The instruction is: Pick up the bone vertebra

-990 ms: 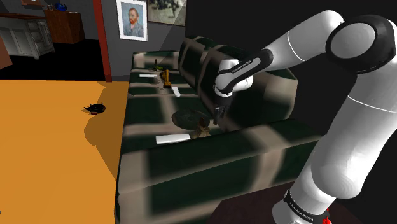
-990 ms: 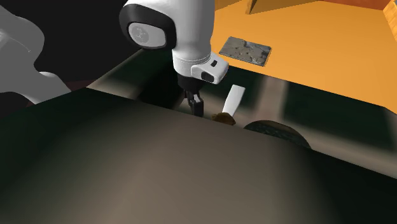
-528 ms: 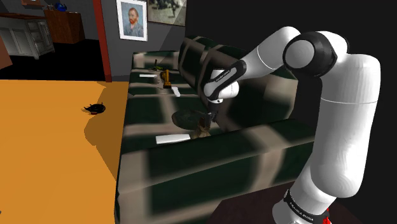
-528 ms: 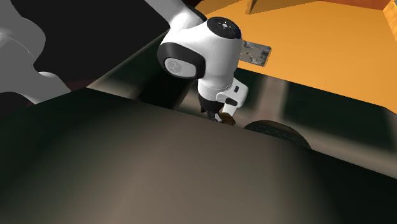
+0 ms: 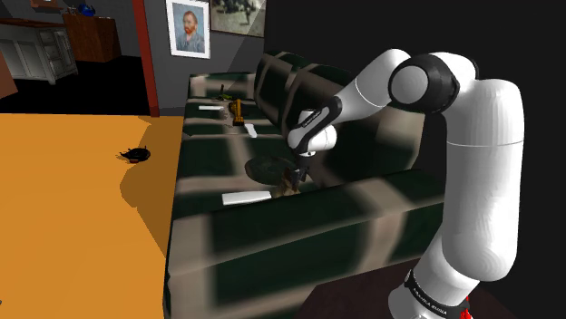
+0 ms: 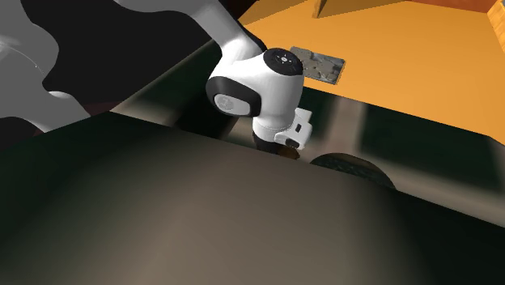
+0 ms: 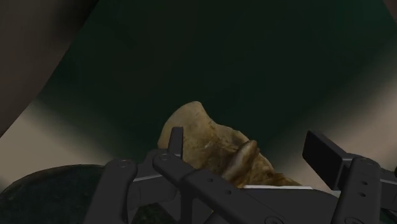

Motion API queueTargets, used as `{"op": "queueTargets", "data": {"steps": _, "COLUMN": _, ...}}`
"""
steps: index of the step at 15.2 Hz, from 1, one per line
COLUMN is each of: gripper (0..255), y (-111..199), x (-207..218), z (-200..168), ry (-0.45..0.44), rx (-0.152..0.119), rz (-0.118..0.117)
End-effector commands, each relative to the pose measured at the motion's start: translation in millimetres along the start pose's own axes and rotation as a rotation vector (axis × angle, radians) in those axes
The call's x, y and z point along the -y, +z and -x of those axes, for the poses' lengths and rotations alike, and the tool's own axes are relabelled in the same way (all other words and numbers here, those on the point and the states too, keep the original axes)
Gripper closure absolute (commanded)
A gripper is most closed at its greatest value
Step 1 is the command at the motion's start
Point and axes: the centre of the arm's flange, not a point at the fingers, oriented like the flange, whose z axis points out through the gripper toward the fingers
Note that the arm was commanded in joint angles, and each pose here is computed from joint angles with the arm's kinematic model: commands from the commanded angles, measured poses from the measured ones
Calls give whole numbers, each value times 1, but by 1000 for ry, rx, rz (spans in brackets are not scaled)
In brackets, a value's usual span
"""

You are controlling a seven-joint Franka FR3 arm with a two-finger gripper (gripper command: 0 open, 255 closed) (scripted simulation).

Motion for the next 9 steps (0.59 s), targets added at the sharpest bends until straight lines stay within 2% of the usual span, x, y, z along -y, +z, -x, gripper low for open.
{"op": "queueTargets", "data": {"steps": 1, "gripper": 0, "y": 3, "x": 0, "z": -1, "ry": 0, "rx": -1, "rz": 0}}
{"op": "queueTargets", "data": {"steps": 2, "gripper": 255, "y": 2, "x": 1, "z": 0, "ry": 0, "rx": -1, "rz": 0}}
{"op": "queueTargets", "data": {"steps": 9, "gripper": 255, "y": 3, "x": 1, "z": -1, "ry": 0, "rx": -1, "rz": 0}}
